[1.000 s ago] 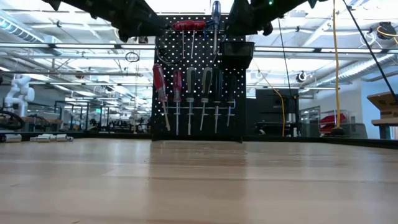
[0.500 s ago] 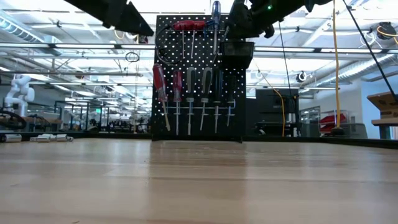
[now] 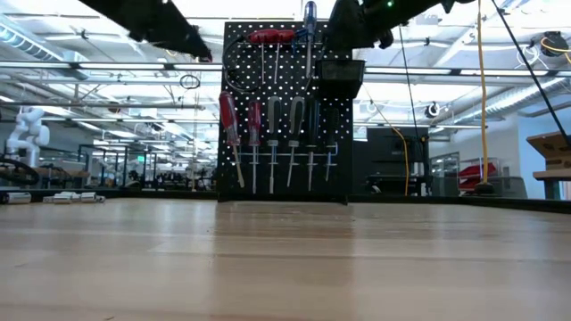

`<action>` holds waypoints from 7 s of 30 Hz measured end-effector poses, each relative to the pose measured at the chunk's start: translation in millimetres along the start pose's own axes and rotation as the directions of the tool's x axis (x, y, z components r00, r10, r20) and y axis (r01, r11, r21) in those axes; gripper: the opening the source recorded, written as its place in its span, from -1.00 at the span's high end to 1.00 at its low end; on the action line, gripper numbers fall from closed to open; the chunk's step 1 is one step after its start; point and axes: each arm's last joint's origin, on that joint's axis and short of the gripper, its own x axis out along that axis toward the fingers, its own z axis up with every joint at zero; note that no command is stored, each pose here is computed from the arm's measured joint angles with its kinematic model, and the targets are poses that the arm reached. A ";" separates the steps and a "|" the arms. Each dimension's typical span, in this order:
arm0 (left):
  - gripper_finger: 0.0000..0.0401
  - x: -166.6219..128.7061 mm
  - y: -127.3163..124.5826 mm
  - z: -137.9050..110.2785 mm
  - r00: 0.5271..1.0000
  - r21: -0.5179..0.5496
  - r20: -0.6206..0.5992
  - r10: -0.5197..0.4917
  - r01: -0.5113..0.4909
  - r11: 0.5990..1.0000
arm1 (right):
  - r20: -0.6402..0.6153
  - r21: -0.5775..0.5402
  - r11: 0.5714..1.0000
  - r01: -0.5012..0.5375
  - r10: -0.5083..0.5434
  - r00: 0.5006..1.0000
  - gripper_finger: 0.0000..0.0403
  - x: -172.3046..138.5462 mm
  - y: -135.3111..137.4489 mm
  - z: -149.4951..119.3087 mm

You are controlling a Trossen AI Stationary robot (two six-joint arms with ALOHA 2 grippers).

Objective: Hang tools onto peg board
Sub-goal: Put the extension bar into the black bin on the peg board

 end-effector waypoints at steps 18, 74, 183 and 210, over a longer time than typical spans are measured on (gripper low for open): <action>0.25 -2.2 23.7 -87.3 0.616 -0.368 -0.735 0.284 -0.714 0.596 | -0.036 -0.145 0.684 -0.715 0.718 0.695 -0.07 -12.1 86.3 -17.2; 0.25 84.5 25.9 -124.2 0.764 -0.575 -0.644 -0.015 -0.472 0.668 | -0.060 -0.155 0.686 -0.711 0.712 0.700 -0.05 -6.4 87.2 -22.6; 0.83 43.1 8.7 6.7 0.798 0.452 0.326 -0.506 0.339 0.825 | -0.190 0.006 0.689 -0.725 0.712 0.676 -0.05 9.7 101.2 -49.7; 0.79 34.6 9.0 22.2 0.599 0.639 0.494 -0.630 0.242 0.730 | 0.023 -0.066 0.559 -0.826 0.829 0.559 -0.05 -20.3 162.2 -35.7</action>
